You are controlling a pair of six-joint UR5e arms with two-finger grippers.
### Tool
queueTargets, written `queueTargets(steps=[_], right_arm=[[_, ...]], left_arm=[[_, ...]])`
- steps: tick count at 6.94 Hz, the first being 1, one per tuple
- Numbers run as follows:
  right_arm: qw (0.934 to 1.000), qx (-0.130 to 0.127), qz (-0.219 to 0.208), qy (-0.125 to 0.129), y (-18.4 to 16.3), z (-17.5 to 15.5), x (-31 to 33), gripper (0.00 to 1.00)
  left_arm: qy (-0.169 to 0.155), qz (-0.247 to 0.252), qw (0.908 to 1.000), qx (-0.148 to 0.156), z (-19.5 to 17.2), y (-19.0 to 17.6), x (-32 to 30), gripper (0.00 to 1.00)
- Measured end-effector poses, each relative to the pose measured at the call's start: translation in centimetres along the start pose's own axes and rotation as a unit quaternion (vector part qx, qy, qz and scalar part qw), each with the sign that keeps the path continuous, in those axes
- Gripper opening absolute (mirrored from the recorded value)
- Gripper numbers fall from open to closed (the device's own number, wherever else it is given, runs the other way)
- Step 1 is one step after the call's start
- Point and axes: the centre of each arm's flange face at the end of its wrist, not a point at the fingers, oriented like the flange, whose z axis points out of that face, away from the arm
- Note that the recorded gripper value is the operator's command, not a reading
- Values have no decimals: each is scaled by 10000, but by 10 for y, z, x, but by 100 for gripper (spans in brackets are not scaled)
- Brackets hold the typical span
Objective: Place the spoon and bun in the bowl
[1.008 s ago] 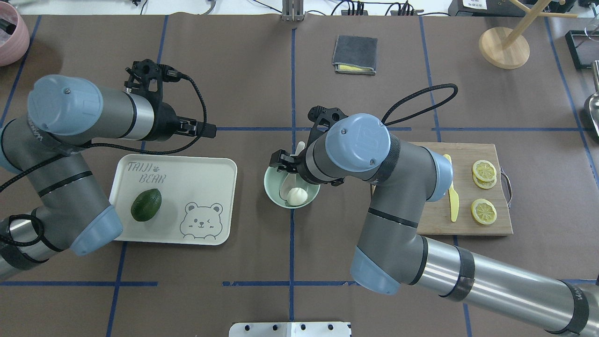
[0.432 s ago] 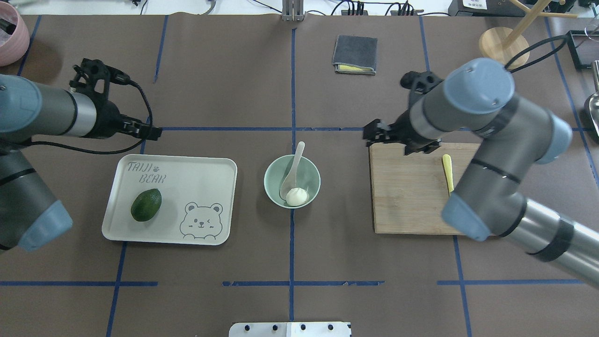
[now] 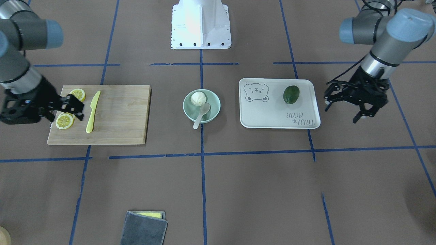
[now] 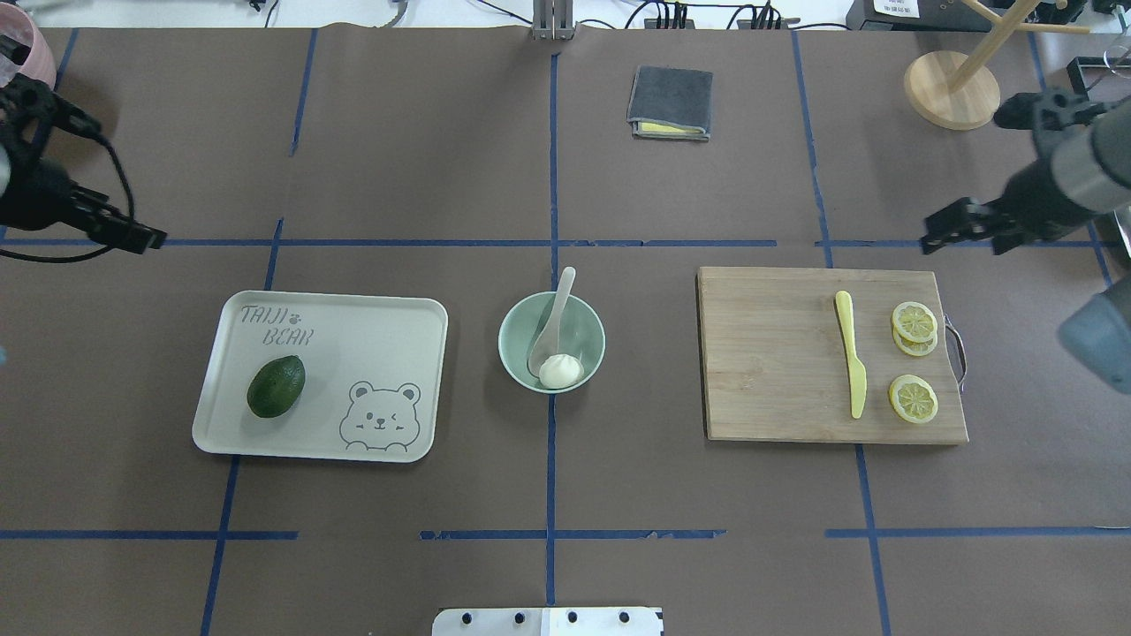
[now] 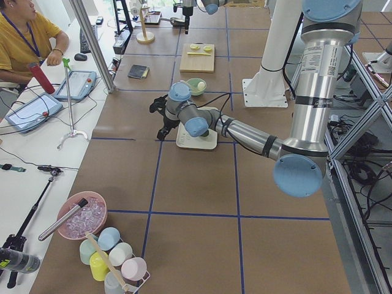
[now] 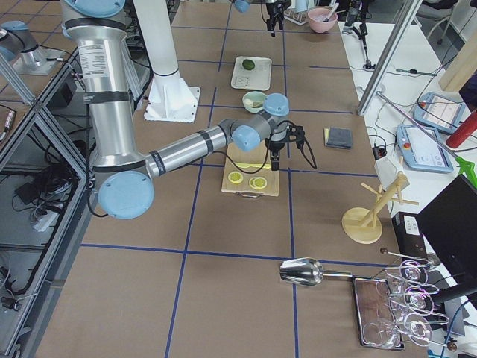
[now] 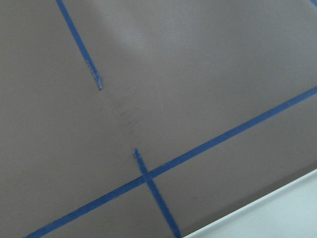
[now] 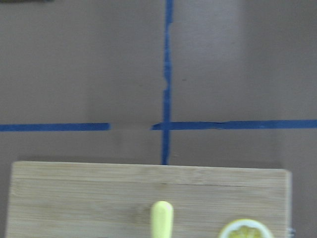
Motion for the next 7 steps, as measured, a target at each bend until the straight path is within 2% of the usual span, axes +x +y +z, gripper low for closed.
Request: queueTargets(steps=[2, 3, 5, 7], right_arm=[[9991, -165, -386, 60, 18, -39, 108, 100], [9976, -333, -592, 97, 25, -51, 144, 100], [9953, -500, -823, 99, 33, -60, 179, 100], [9951, -573, -801, 98, 36, -55, 193, 100]], left_arm=[[-103, 427, 9989, -180, -35, 55, -112, 99], [-202, 439, 9986, -221, -46, 78, -162, 99], [-309, 254, 9989, -238, -57, 96, -206, 100], [-190, -34, 9994, -304, -66, 99, -217, 100]])
